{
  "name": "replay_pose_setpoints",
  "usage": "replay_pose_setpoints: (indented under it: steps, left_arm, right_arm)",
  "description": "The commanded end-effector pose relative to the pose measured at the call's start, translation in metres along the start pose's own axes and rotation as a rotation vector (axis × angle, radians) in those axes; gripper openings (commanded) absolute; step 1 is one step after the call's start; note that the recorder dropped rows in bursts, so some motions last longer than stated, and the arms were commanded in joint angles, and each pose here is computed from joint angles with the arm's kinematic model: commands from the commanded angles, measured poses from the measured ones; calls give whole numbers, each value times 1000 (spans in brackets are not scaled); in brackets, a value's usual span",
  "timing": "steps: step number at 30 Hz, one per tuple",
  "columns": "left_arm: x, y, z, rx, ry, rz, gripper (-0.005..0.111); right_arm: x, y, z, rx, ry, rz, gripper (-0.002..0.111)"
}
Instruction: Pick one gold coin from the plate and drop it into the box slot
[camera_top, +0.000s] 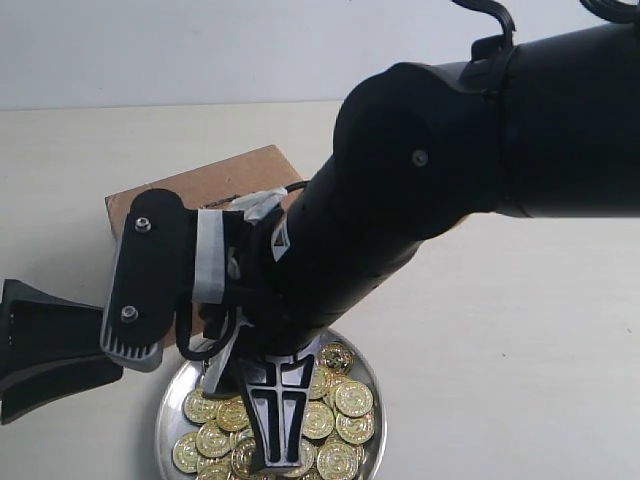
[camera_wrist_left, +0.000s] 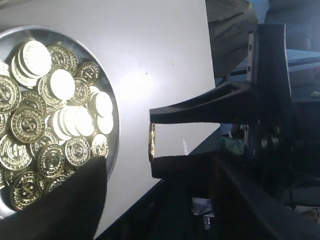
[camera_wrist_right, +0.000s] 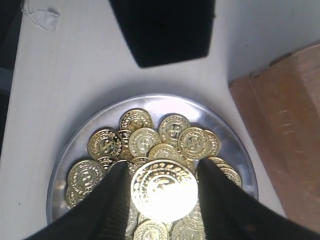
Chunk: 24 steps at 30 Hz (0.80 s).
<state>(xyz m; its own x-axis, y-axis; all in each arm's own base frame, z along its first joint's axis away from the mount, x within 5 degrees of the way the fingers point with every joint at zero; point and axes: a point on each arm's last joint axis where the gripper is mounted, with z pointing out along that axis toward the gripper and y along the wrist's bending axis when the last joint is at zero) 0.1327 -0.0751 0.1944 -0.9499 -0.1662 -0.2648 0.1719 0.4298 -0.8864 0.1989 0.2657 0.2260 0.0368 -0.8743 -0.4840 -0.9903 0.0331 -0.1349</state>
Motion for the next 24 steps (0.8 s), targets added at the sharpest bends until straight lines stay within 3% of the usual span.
replay_pose_setpoints:
  steps: [1, 18, 24]
  left_arm:
    - [-2, -1, 9, 28, 7, 12, 59]
    - [-22, 6, 41, 20, 67, 10, 59]
    - [-23, 10, 45, 41, 99, 7, 39]
  right_arm:
    - [-2, 0, -3, 20, -22, 7, 27]
    - [-3, -1, -3, 27, -27, 14, 27]
    - [-4, -3, -3, 47, -42, 14, 27]
